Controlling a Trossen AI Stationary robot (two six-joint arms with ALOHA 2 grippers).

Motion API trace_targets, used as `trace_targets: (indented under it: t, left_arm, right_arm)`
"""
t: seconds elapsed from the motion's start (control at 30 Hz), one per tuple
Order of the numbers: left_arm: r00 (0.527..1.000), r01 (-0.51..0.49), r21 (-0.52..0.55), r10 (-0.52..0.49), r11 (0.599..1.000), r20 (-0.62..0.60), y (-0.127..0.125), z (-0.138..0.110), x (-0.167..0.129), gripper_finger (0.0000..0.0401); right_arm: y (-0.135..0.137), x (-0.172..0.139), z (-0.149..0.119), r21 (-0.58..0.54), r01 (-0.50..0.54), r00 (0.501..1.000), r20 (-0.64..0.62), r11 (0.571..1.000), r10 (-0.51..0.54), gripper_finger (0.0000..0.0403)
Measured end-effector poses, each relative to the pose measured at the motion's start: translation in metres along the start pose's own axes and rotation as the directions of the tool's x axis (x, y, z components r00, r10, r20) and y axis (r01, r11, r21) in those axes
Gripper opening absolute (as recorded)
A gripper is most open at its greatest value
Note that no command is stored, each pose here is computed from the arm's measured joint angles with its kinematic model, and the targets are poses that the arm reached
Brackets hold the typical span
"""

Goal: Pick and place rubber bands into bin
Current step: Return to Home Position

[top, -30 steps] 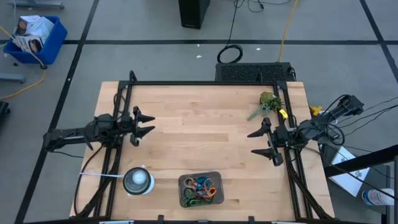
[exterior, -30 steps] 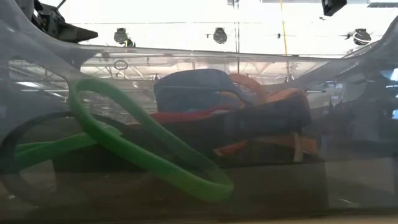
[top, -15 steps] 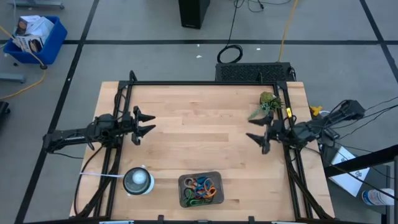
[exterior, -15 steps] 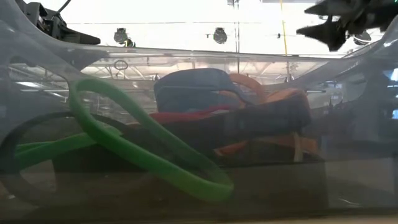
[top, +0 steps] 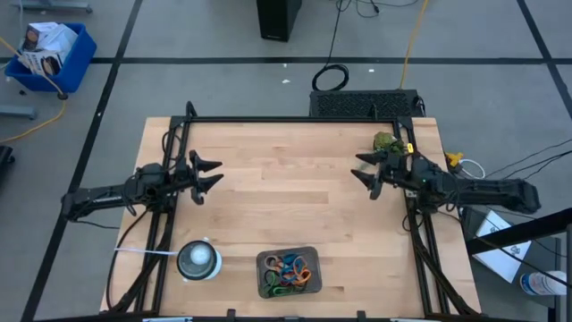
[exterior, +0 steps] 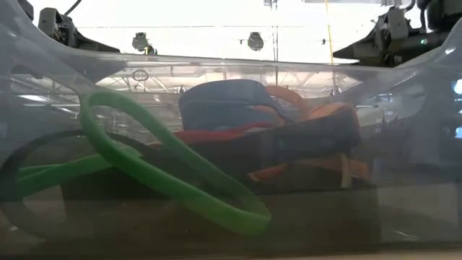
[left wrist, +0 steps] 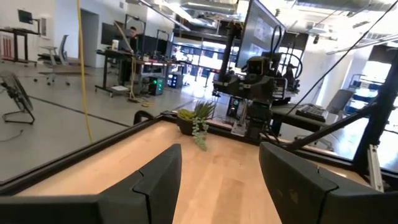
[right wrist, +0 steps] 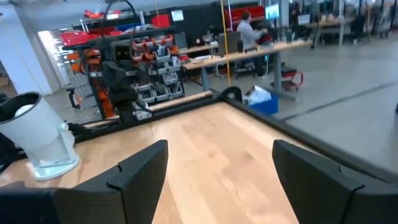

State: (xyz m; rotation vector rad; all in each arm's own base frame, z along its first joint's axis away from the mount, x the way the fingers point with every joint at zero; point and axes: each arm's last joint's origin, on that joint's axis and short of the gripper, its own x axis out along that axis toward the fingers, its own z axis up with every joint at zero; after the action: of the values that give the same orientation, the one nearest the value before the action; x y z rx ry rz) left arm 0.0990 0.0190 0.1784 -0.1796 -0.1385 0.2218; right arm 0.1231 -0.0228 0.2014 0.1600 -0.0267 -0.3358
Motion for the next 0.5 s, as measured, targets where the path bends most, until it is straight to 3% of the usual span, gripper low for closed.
trace_targets:
  t: [0.13,0.23,0.33,0.5]
  left_arm:
    - [1.000,-0.013,-0.004,0.013,1.000,0.002,0.001,0.000,0.000,0.0223]
    - [1.000,-0.015,-0.004,0.015,1.000,0.004,0.002,0.000,0.000,0.0223]
    - [1.000,-0.014,-0.003,0.014,1.000,0.005,0.002,0.001,0.000,0.0223]
    - [1.000,-0.012,0.013,0.012,1.000,0.003,0.002,0.000,0.000,0.0223]
  right_arm:
    - [-0.010,0.000,-0.013,0.045,0.007,1.000,-0.013,0.999,-0.006,0.0285]
    - [-0.012,-0.003,-0.022,0.064,-0.001,0.999,0.046,0.998,-0.002,0.0287]
    - [-0.011,-0.006,-0.014,0.078,-0.025,0.989,0.145,0.997,0.013,0.0287]
    - [-0.012,-0.008,-0.017,0.095,-0.022,0.993,0.119,0.995,0.010,0.0282]
